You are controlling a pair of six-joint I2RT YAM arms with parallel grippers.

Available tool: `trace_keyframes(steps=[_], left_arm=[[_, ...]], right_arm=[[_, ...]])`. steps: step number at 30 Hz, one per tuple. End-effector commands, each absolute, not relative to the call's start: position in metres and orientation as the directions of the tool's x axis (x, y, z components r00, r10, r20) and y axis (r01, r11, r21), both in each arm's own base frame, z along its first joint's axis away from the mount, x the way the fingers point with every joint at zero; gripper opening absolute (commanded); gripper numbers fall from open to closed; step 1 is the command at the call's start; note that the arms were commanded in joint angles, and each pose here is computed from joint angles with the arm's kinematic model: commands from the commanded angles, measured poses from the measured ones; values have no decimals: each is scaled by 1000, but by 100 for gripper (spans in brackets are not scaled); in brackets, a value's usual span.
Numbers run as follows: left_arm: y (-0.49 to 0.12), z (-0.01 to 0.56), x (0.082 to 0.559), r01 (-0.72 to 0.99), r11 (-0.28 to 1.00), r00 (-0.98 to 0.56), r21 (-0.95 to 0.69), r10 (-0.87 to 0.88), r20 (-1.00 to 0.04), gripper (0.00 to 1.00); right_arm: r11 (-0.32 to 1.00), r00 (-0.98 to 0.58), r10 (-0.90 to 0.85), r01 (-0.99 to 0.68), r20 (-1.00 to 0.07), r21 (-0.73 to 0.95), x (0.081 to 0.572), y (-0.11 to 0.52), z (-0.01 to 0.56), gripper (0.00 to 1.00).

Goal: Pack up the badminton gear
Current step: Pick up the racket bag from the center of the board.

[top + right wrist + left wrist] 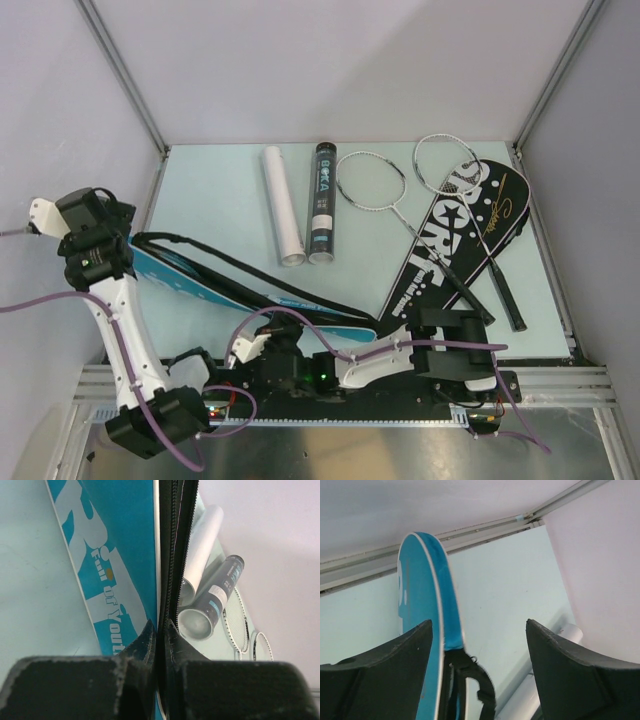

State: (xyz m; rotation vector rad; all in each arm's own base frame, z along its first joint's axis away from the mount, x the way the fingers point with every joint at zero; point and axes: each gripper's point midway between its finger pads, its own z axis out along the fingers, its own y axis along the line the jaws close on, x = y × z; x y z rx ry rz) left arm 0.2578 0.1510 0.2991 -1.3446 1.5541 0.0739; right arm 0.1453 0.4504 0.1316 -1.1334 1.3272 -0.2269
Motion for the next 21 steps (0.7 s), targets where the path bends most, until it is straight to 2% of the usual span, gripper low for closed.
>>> trace_keyframes(steps=[1, 6, 11, 16, 21], left_arm=[[153, 295, 262, -744, 348, 164, -570, -731, -662, 78], [169, 279, 248, -811, 318, 143, -491, -707, -693, 78], [194, 264, 223, -895, 223, 161, -387, -648, -744, 83], [188, 245, 241, -866, 208, 158, -454, -748, -645, 78], [187, 224, 247, -875, 177, 142, -450, -796, -588, 72]], right_arm=[[607, 273, -610, -442, -743, -661, 141, 448, 157, 0], [623, 277, -578, -457, -768, -634, 139, 451, 162, 0], [627, 280, -557, -475, -782, -617, 138, 451, 166, 0], [615, 270, -549, -510, -791, -601, 134, 450, 162, 0], [617, 258, -536, -530, -804, -582, 131, 450, 161, 0]])
